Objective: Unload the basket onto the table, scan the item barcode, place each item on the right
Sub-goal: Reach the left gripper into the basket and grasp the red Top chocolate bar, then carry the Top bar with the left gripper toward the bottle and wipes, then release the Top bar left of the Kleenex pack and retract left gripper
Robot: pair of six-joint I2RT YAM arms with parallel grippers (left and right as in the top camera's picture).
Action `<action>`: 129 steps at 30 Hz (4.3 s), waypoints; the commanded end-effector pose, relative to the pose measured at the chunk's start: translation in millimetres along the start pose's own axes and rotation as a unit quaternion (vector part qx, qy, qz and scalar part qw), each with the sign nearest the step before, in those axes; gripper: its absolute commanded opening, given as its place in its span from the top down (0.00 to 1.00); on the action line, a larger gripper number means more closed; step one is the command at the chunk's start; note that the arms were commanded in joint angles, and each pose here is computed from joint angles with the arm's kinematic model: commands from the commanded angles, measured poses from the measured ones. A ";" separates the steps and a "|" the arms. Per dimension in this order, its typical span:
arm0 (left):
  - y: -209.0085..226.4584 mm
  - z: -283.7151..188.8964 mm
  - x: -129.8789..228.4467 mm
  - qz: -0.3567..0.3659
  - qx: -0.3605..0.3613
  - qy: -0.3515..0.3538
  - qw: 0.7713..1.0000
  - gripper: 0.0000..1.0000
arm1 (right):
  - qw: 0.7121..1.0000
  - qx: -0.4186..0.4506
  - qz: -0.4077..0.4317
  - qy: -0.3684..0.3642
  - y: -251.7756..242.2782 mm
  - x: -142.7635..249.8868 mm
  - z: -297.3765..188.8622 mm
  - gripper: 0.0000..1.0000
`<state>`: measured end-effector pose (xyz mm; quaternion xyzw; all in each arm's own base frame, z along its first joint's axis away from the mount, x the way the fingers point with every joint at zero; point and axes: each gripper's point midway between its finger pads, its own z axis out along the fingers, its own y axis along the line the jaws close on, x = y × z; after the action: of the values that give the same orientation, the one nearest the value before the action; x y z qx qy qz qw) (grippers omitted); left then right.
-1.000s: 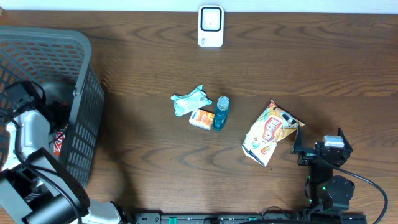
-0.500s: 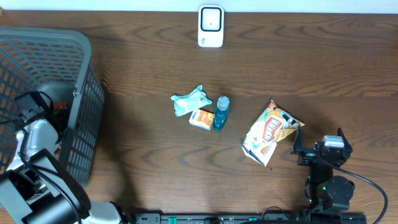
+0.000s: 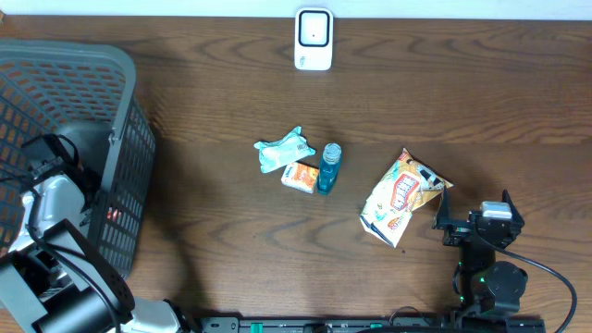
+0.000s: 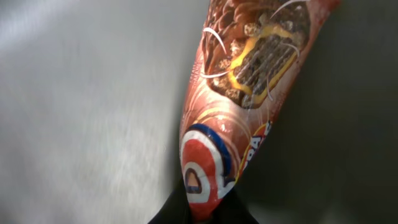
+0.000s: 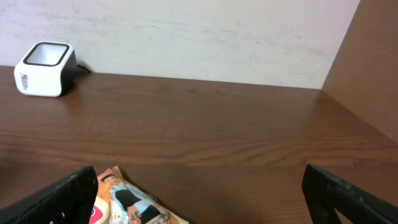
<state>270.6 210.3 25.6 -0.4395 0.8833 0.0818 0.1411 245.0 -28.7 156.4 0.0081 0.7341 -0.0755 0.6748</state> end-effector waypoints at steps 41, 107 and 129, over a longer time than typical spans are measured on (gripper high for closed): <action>-225.7 -307.4 175.3 0.256 0.481 0.021 0.838 0.93 | 1.000 0.006 -0.005 0.001 -2.5 0.8 -0.1 0.01; -229.3 -107.0 276.6 0.184 0.084 -0.027 0.979 0.50 | 1.000 0.006 -0.005 0.001 -2.5 0.8 -0.1 0.01; -251.3 -398.6 25.0 0.270 0.303 -0.527 0.747 0.02 | 1.000 0.006 -0.005 0.001 -2.5 0.8 -0.1 0.01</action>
<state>392.0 -85.1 365.0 -0.0813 0.7461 -0.0365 0.6599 244.9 -28.8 156.4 0.0082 0.7340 -0.0757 0.6749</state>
